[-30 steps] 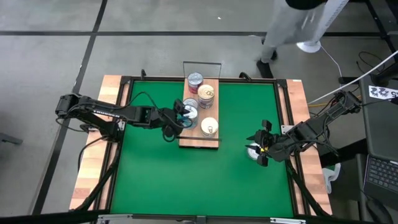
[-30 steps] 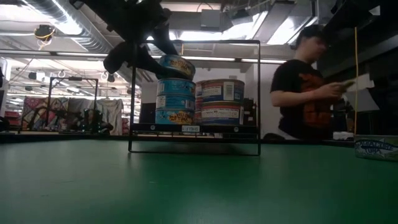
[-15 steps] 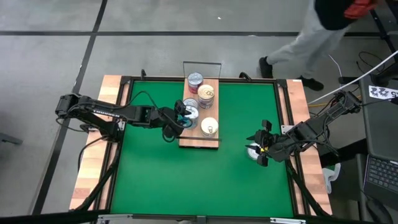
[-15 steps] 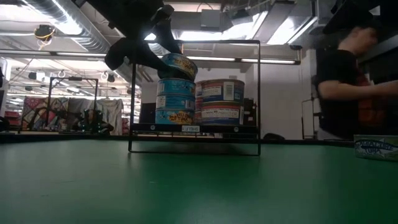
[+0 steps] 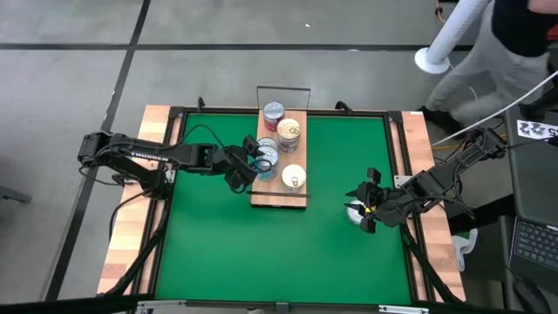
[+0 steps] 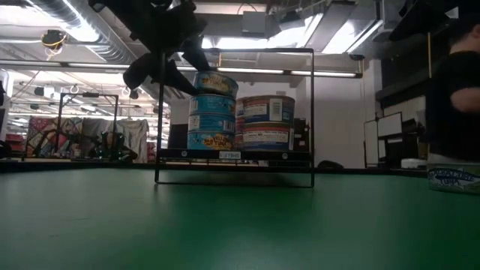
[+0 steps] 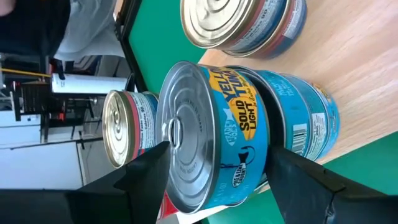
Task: Stack canned seafood by type on shelf
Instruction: Stack the light blue tuna can on top of the light blue tuna can on the shelf, then stack the green tuna can on top of the green tuna can on the shelf
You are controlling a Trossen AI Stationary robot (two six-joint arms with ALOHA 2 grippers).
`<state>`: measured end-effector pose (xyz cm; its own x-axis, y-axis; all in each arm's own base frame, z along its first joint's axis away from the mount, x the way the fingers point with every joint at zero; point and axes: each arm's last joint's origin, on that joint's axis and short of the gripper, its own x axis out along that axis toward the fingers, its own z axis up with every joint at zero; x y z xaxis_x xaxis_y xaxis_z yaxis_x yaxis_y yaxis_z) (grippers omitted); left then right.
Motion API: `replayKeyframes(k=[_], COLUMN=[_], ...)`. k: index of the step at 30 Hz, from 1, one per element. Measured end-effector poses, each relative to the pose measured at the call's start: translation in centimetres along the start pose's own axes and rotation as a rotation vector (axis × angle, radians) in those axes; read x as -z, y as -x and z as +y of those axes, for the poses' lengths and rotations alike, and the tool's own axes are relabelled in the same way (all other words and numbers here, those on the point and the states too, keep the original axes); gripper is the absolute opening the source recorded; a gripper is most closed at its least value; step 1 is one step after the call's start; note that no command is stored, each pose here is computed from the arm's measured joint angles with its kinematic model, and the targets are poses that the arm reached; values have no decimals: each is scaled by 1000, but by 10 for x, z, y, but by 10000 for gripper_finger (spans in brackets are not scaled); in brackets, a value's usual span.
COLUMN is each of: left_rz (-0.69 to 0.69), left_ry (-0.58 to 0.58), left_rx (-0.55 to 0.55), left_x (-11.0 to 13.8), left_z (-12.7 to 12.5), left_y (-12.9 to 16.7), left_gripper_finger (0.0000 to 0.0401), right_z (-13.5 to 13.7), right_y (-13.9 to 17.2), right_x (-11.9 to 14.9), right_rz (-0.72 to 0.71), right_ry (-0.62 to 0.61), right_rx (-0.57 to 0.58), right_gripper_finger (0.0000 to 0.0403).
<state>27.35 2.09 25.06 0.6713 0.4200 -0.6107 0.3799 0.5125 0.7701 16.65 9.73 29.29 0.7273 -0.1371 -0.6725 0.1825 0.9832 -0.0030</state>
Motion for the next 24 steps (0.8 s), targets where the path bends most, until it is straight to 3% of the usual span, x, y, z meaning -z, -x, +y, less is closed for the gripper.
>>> replayKeyframes(k=[12,24], left_rz=[-17,-9], left_ry=[15,125], left_rx=[10,-18], left_x=[-6,-2], left_z=[-4,0], left_y=[3,14], left_gripper_finger=[253,253], right_z=[0,2], right_y=[0,0], right_x=[0,1], right_rz=[0,43], right_ry=[0,-1], right_rx=[-1,-66], right_gripper_finger=[140,140])
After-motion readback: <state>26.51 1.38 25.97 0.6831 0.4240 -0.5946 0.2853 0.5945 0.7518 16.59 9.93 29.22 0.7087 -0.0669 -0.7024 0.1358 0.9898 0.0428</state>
